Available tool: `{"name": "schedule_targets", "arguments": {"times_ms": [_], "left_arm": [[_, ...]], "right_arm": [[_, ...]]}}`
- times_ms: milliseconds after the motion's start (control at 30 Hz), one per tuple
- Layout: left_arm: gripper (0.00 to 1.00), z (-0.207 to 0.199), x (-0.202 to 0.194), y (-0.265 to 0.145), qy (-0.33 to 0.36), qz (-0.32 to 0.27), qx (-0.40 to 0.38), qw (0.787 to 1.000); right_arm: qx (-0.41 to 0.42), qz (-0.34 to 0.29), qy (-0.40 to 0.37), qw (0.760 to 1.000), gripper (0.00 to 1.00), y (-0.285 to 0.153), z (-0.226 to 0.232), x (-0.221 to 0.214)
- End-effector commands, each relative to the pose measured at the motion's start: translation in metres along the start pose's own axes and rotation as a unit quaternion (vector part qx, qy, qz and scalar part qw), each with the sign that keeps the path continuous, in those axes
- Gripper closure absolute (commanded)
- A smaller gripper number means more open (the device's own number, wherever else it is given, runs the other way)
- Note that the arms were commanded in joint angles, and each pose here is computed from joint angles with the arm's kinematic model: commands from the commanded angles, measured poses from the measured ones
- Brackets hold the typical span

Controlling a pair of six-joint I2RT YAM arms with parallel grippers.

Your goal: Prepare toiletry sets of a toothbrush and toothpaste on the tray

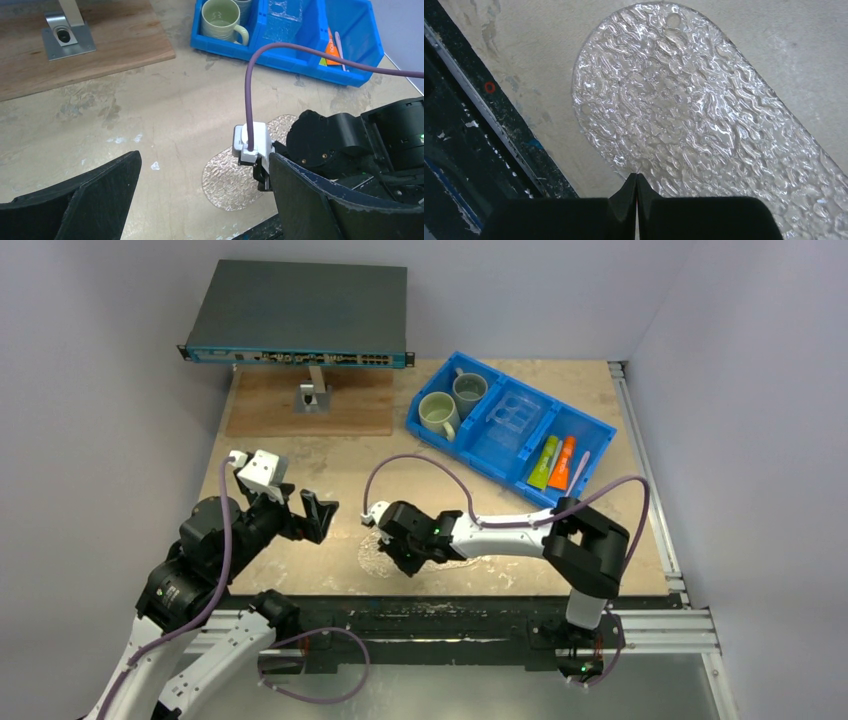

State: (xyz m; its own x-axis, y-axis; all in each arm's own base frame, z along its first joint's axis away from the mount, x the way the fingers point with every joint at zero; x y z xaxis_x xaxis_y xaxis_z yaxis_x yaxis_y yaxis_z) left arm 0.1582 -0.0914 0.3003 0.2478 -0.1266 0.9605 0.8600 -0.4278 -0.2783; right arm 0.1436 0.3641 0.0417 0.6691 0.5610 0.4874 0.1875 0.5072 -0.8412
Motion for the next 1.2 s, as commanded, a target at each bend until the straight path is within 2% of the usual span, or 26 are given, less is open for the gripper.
{"name": "schedule_targets", "arguments": {"times_ms": [0, 200, 567, 867, 1167], "left_arm": [[0.00, 0.003, 0.003, 0.001, 0.004, -0.006, 0.009, 1.000], [0.00, 0.004, 0.003, 0.001, 0.004, -0.007, 0.011, 1.000], [0.00, 0.003, 0.003, 0.000, 0.004, -0.008, 0.008, 1.000], [0.00, 0.003, 0.004, 0.000, 0.003, -0.009, 0.007, 1.000], [0.00, 0.002, 0.004, 0.001, 0.003, -0.009, 0.003, 1.000]], "right_arm": [[-0.045, -0.060, 0.050, 0.996, 1.00, -0.026, -0.007, 0.023], [-0.111, -0.096, 0.094, 0.985, 1.00, -0.041, -0.027, 0.042], [-0.171, -0.128, 0.177, 0.961, 1.00, -0.046, -0.099, 0.072], [-0.201, -0.120, 0.209, 0.949, 1.00, -0.038, -0.134, 0.072], [-0.211, -0.100, 0.220, 0.947, 1.00, -0.028, -0.146, 0.058]]}}
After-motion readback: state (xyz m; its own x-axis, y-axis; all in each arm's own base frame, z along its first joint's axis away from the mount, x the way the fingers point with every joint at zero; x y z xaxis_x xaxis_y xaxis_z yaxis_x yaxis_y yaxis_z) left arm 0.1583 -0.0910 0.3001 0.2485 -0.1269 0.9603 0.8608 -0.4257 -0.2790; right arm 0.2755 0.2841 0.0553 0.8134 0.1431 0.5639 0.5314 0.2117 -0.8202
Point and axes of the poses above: each gripper's point midway between its finger pads, its own y axis out along the fingers, its own z axis along the line the jaws close on, x = y × z, the point moved 2 cm from there along -y, back along the fingers, and after that the axes turned 10 degrees about y, right-handed, at the moved point
